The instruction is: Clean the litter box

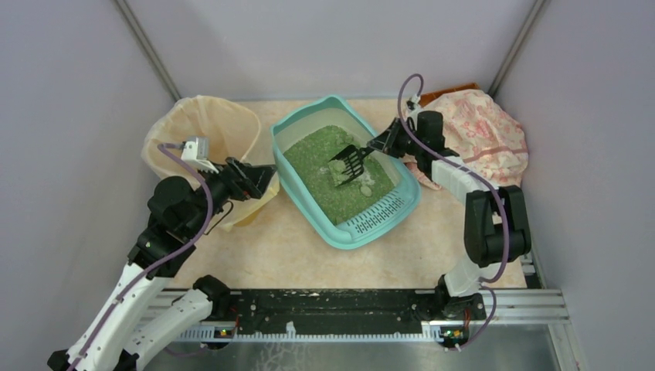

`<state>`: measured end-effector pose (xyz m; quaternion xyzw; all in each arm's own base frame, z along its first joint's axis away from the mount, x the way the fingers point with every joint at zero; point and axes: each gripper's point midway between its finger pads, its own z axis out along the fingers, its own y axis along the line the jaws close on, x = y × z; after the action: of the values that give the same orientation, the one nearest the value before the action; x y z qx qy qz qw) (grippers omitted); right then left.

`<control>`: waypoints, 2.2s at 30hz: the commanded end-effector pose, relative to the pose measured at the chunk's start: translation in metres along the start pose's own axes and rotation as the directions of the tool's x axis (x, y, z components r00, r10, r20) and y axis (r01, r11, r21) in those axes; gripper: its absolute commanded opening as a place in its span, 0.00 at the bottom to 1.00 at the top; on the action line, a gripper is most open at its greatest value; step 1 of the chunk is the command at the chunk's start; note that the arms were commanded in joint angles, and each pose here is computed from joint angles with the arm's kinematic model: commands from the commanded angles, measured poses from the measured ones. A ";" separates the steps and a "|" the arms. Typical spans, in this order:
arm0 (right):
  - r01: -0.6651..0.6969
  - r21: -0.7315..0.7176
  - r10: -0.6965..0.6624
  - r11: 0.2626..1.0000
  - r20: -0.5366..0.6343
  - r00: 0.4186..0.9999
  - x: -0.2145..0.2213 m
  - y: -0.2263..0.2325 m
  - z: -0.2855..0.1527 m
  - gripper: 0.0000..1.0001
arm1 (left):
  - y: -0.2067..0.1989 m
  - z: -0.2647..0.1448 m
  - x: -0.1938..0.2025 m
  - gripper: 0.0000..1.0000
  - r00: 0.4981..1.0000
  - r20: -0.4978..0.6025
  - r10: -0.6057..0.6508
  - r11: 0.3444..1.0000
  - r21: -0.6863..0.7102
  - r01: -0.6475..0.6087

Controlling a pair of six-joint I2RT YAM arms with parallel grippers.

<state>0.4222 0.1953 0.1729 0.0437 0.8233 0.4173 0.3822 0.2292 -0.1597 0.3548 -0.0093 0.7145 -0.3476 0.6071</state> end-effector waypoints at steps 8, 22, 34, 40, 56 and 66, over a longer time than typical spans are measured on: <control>-0.032 -0.202 0.052 0.979 0.098 0.994 -0.028 0.033 -0.023 0.00 | -0.007 0.004 0.002 0.98 1.000 -0.007 -0.026 0.999 0.036 0.026; -0.102 -0.304 0.130 0.947 0.073 0.989 -0.040 0.035 -0.030 0.00 | -0.010 0.001 -0.001 0.98 0.999 0.004 -0.039 0.998 0.045 0.039; -0.127 -0.300 0.154 0.945 0.067 0.986 -0.043 0.027 -0.030 0.00 | -0.010 -0.001 -0.001 0.98 0.999 0.006 -0.040 0.998 0.046 0.040; -0.145 -0.303 0.174 0.942 0.073 0.982 -0.027 0.032 -0.015 0.00 | -0.013 -0.001 -0.003 0.98 0.999 0.001 -0.052 0.997 0.057 0.052; -0.178 -0.344 0.230 0.922 0.116 0.966 -0.044 0.031 -0.028 0.00 | -0.009 -0.005 -0.005 0.98 0.999 0.025 -0.042 0.998 0.045 0.041; -0.172 -0.364 0.229 0.915 0.119 0.966 -0.069 0.064 -0.036 0.00 | -0.006 -0.013 -0.039 0.98 0.994 0.102 0.038 0.999 -0.024 -0.035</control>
<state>0.4295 0.1775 0.1957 0.1444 0.7326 0.5658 0.3497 0.2253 -0.1581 0.3556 -0.0166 0.7122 -0.3552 0.6052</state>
